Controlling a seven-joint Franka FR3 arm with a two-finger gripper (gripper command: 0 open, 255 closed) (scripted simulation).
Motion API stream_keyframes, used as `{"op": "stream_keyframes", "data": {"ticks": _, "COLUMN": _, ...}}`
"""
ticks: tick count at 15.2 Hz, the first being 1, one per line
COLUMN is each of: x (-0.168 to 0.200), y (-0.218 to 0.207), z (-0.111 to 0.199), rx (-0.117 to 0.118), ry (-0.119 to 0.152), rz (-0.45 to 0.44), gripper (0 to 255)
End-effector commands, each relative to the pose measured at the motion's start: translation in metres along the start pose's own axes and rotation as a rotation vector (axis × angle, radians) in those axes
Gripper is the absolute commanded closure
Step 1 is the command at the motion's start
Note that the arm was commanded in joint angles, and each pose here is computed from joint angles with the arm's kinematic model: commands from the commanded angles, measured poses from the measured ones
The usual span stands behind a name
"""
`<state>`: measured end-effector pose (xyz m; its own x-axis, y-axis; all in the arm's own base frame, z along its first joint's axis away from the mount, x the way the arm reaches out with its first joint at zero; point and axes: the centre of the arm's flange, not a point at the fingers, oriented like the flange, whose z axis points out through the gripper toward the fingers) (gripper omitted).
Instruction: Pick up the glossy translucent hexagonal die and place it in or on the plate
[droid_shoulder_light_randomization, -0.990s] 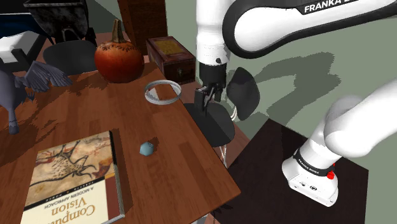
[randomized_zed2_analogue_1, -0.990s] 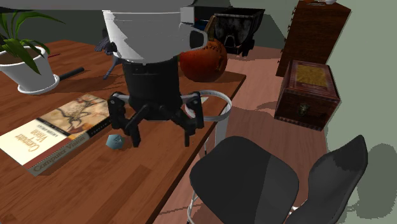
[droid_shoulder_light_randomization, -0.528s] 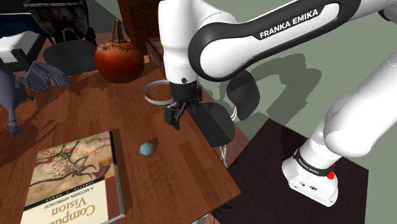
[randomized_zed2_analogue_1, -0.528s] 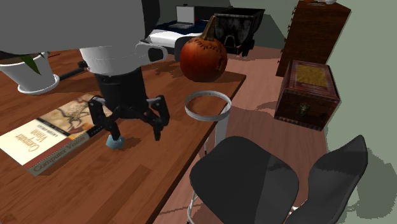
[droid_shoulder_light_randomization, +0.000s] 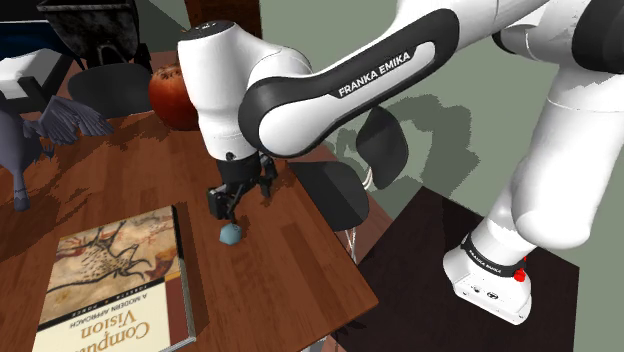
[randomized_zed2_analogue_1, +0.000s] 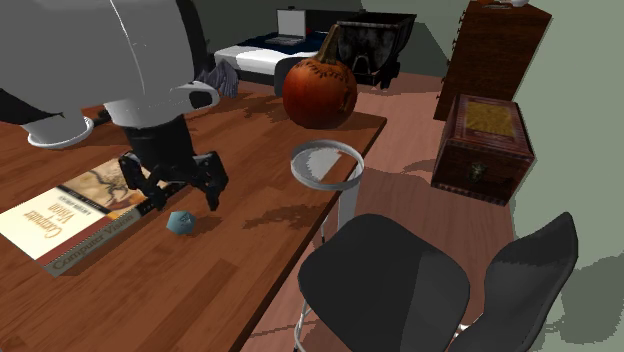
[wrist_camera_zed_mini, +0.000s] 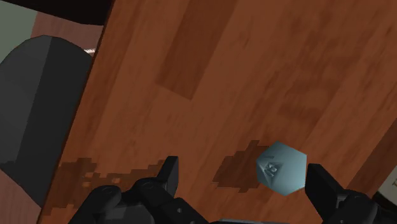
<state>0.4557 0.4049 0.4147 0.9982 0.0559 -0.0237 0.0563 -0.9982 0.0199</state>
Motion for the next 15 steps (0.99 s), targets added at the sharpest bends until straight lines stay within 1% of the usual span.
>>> {"op": "stream_keyframes", "data": {"ticks": 1, "x": 0.014, "y": -0.026, "z": 0.009, "rx": -0.005, "ry": 0.008, "rz": 0.014, "gripper": 0}}
{"op": "stream_keyframes", "data": {"ticks": 3, "x": 0.027, "y": -0.045, "z": 0.017, "rx": -0.009, "ry": 0.014, "rz": 0.024, "gripper": 0}}
{"op": "stream_keyframes", "data": {"ticks": 10, "x": 0.027, "y": -0.044, "z": 0.054, "rx": -0.009, "ry": 0.014, "rz": 0.024, "gripper": 0}}
{"op": "stream_keyframes", "data": {"ticks": 15, "x": 0.027, "y": -0.044, "z": 0.057, "rx": -0.009, "ry": 0.014, "rz": 0.024, "gripper": 0}}
